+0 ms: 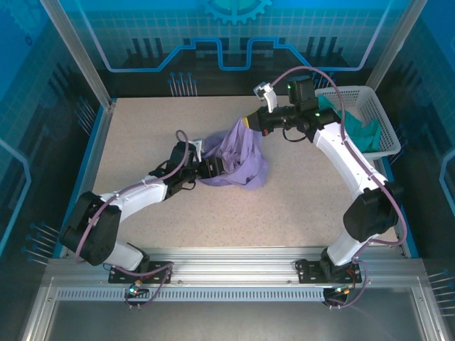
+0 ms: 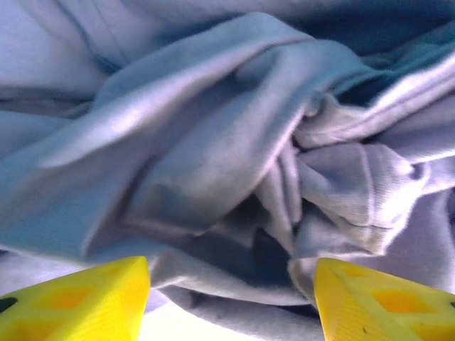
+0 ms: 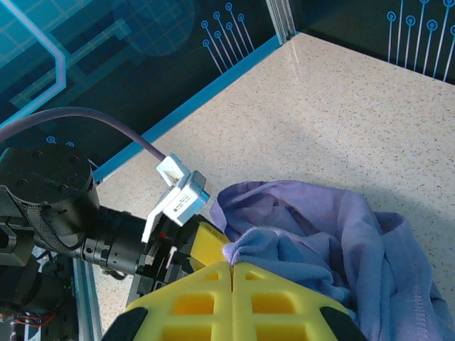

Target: Fold the inside-out t-shirt

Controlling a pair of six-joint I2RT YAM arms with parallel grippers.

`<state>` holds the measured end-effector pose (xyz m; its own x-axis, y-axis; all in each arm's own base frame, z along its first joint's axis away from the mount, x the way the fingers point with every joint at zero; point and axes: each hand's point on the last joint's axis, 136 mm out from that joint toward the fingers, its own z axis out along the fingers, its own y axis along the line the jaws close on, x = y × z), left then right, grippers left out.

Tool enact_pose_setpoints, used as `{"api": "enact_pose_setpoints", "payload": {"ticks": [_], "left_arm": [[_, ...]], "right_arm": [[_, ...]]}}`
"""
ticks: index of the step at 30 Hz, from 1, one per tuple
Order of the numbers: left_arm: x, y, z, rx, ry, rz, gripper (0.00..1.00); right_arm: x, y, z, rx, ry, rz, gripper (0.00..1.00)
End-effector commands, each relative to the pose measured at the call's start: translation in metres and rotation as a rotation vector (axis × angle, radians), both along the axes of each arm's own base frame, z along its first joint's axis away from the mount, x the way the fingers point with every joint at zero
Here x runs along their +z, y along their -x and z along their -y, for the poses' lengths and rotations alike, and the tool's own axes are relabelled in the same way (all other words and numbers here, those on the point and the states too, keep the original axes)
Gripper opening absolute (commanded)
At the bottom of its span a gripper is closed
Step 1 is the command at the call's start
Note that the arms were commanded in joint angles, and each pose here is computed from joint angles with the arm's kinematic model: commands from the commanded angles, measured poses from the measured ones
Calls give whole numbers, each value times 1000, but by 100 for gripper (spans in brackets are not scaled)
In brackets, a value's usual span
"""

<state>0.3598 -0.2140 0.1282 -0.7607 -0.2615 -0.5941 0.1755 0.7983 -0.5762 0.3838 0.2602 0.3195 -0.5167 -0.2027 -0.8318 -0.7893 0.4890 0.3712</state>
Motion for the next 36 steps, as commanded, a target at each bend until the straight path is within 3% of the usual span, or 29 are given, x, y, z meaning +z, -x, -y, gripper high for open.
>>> {"api": "enact_pose_setpoints", "payload": {"ticks": [1,10,12,15,17,22,24,26,29,36], "left_arm": [[28,-5,20,-66,120,54,62],[22,-23,42,-113,173,46,47],[29,-32,49,-127,187,68,35],[65,-41,52,-145,227,171,6],[103,-42,47,-141,260,278,0],[226,-9,19,-111,404,647,0],[265,12,11,-123,455,752,0],[291,30,3,-130,498,825,0],[316,53,-9,-121,521,908,0],[324,71,-42,-10,474,996,0]], "right_arm": [[14,4,5,8,-28,42,0],[15,1,0,16,-80,23,0],[18,2,-2,24,-94,23,0],[32,3,-1,29,-100,51,0],[55,6,1,35,-122,100,0],[137,25,1,36,-268,305,0],[148,23,-6,-28,-237,344,0],[138,15,-15,-104,-118,354,0],[109,0,-17,-214,58,349,0],[67,-31,22,-458,248,321,0]]}}
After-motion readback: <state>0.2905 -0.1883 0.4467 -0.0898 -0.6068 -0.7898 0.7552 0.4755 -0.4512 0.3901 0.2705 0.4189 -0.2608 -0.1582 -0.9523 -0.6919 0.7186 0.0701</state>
